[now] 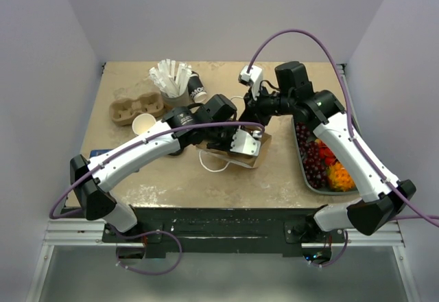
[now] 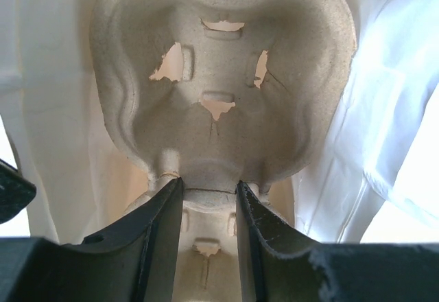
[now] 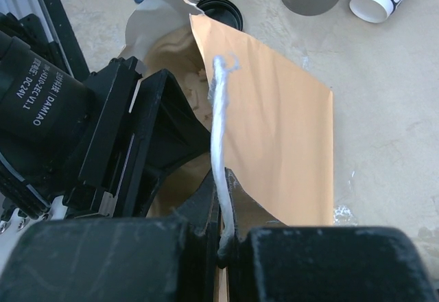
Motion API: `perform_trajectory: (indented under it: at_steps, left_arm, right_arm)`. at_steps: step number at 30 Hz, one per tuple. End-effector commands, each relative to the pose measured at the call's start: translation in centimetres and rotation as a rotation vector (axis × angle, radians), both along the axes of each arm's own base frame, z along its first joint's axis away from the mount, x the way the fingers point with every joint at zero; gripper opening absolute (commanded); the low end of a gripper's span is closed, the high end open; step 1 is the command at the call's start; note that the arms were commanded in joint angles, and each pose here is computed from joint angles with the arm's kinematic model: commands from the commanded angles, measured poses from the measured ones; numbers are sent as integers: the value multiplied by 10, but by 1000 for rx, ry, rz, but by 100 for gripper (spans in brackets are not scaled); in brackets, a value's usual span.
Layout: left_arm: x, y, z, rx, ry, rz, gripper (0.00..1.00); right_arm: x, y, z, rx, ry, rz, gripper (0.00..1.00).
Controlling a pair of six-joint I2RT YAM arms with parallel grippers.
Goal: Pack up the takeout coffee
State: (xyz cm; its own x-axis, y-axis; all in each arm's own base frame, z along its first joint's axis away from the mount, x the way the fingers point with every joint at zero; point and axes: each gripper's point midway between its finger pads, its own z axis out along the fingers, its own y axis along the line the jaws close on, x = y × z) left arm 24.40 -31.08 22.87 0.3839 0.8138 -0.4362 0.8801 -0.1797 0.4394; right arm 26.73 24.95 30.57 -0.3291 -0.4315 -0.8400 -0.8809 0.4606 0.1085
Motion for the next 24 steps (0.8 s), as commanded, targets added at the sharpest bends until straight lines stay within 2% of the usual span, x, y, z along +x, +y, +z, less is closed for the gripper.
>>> perform_trajectory:
  at_steps: [1, 5, 10, 15, 19, 24]
  left_arm:
    - [2, 8, 16, 4, -46, 11, 0]
    - [-1, -14, 13, -67, -27, -43, 0]
    - [0, -28, -4, -31, -31, -82, 0]
    - [11, -29, -11, -33, -88, -55, 0]
    - [21, -31, 2, -107, -168, -10, 0]
    - [23, -28, 15, -171, -202, 33, 0]
  right_arm:
    - [1, 2, 16, 29, -42, 5, 0]
    - [-9, 12, 17, 67, -7, 77, 0]
    - [-24, 17, 19, 96, 31, 151, 0]
    - [-35, 18, 14, 106, 75, 185, 0]
    - [-38, 18, 13, 112, 87, 192, 0]
    - [-36, 18, 14, 109, 79, 192, 0]
